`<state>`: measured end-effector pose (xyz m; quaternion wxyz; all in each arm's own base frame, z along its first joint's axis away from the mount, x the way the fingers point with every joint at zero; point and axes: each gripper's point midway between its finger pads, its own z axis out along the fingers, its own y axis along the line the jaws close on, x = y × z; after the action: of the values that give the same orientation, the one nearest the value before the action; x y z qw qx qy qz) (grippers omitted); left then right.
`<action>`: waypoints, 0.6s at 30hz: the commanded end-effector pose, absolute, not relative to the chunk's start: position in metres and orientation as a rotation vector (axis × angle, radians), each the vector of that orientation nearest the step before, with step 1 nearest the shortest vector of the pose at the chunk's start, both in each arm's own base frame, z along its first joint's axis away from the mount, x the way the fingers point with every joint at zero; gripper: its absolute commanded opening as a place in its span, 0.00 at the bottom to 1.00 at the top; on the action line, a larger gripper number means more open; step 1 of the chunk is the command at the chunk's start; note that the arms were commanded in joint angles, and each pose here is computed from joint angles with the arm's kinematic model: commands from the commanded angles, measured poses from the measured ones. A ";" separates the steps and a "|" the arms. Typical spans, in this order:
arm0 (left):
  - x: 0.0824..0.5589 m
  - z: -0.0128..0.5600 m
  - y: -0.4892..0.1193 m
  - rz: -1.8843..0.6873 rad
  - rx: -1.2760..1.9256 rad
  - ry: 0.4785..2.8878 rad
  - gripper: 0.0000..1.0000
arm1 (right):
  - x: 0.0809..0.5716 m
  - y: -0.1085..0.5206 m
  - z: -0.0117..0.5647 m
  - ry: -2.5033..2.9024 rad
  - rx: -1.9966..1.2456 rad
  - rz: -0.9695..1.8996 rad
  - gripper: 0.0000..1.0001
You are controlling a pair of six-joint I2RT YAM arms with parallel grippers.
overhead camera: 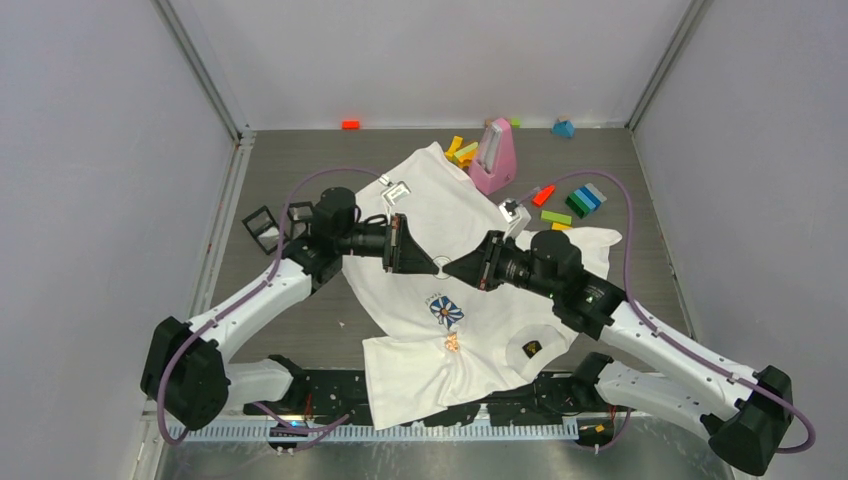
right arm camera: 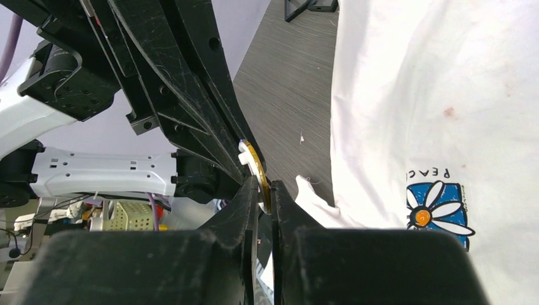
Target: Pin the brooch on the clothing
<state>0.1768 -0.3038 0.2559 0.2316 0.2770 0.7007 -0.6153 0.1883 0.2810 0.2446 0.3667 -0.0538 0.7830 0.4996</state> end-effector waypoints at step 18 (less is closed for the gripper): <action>0.164 0.265 -0.308 -1.735 0.872 1.932 0.00 | 0.191 0.270 0.243 1.964 -0.179 1.210 0.25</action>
<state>0.1774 -0.3036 0.2377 0.2067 0.2719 0.7243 -0.5989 0.1842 0.2775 0.2360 0.3678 -0.0747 0.7885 0.4872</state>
